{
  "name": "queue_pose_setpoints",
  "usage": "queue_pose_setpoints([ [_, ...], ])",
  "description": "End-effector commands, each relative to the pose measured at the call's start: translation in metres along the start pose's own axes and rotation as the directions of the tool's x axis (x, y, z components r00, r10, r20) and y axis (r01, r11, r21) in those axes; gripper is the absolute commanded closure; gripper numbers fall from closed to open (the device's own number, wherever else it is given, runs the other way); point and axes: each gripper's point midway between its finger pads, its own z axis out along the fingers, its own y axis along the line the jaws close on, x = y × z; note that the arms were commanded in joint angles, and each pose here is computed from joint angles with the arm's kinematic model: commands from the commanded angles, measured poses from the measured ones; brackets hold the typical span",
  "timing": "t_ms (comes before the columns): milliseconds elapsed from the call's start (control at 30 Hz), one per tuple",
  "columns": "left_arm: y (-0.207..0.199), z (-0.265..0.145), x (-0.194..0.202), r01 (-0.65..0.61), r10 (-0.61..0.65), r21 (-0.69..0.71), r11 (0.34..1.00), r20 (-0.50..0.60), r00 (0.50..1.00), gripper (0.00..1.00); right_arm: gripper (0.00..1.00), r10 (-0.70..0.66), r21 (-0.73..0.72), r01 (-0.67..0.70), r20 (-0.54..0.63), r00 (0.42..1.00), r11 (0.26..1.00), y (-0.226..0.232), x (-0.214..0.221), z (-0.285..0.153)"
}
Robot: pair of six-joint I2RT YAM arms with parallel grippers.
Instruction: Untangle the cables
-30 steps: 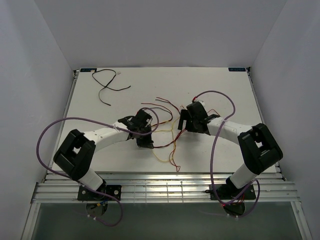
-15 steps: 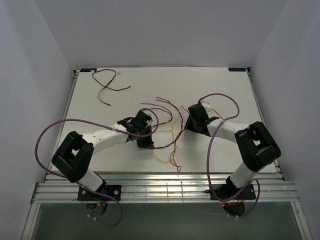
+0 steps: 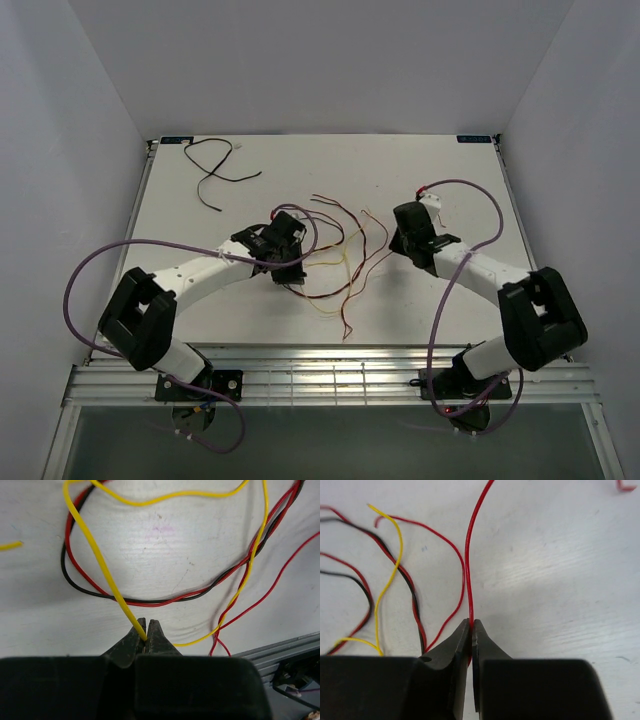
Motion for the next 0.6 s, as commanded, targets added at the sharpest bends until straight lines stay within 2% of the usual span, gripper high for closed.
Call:
queue_pose_setpoints([
  [0, -0.017, -0.053, -0.068, -0.015, 0.024, -0.038, 0.999, 0.255, 0.967, 1.0, 0.92, 0.044, 0.001, -0.046, 0.233, 0.971, 0.999, -0.013, -0.079, -0.035],
  [67, -0.017, -0.073, -0.096, 0.006, 0.022, -0.078, 0.997, 0.352, 0.936, 1.0, 0.92, 0.094, 0.016, -0.103, 0.3, 0.949, 0.995, -0.035, -0.112, -0.045],
  [100, -0.017, -0.094, -0.119, 0.035, 0.017, -0.112, 0.993, 0.432, 0.902, 1.0, 0.92, 0.103, 0.021, -0.117, 0.35, 0.931, 0.993, -0.045, -0.129, -0.058],
  [167, -0.009, -0.112, -0.143, 0.067, 0.018, -0.157, 0.985, 0.486, 0.874, 1.0, 0.92, 0.124, 0.07, -0.171, 0.433, 0.893, 0.983, -0.077, -0.159, -0.07],
  [200, -0.015, -0.135, -0.166, 0.078, 0.013, -0.145, 0.986, 0.542, 0.84, 1.0, 0.92, 0.127, 0.084, -0.189, 0.478, 0.869, 0.978, -0.087, -0.173, -0.082],
  [267, -0.002, -0.156, -0.193, 0.137, -0.01, -0.168, 0.976, 0.596, 0.803, 1.0, 0.92, 0.125, 0.113, -0.221, 0.545, 0.829, 0.969, -0.112, -0.201, -0.1],
  [333, 0.005, -0.191, -0.226, 0.176, -0.041, -0.136, 0.975, 0.666, 0.745, 1.0, 0.92, 0.094, 0.148, -0.232, 0.617, 0.781, 0.961, -0.13, -0.226, -0.121],
  [567, 0.046, -0.282, -0.281, 0.259, -0.048, -0.11, 0.959, 0.842, 0.537, 1.0, 0.92, 0.024, 0.237, -0.301, 0.748, 0.663, 0.924, -0.18, -0.282, -0.179],
])
